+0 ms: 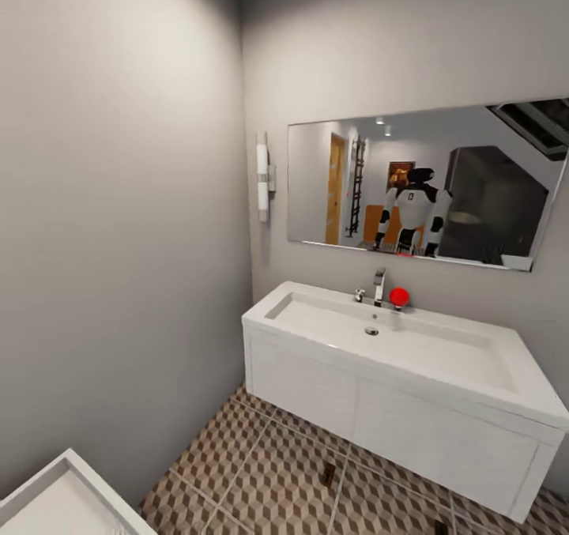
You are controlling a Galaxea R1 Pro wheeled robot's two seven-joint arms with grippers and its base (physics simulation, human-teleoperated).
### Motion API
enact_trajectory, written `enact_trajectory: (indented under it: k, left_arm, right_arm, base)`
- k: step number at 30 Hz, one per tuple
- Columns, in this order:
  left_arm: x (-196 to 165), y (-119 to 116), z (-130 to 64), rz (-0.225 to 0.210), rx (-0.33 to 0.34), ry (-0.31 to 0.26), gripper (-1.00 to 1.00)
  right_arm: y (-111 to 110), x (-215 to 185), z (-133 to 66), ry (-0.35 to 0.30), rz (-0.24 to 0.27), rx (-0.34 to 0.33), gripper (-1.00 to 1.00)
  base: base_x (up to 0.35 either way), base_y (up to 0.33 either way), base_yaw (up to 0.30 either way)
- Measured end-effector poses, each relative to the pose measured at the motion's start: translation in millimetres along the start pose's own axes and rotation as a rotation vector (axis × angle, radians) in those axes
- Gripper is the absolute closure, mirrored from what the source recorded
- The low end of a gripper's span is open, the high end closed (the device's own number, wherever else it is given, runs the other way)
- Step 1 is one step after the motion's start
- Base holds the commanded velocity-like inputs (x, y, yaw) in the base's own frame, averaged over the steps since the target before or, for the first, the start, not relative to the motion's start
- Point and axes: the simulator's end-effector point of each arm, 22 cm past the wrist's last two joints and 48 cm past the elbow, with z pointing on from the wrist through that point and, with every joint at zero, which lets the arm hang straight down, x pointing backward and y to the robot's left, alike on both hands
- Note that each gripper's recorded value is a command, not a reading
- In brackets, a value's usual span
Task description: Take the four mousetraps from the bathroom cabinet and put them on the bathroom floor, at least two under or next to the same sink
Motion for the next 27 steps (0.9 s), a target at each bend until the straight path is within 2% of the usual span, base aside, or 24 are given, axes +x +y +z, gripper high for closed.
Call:
enact_trajectory:
  k: [27]
  left_arm:
    - [0.1, -0.5, 0.0, 0.0, 0.001, 0.0, -1.0]
  right_arm:
    - [-1.3, 0.0, 0.0, 0.0, 0.001, 0.005, -1.0]
  base:
    - [0.0, 0.0, 0.278]
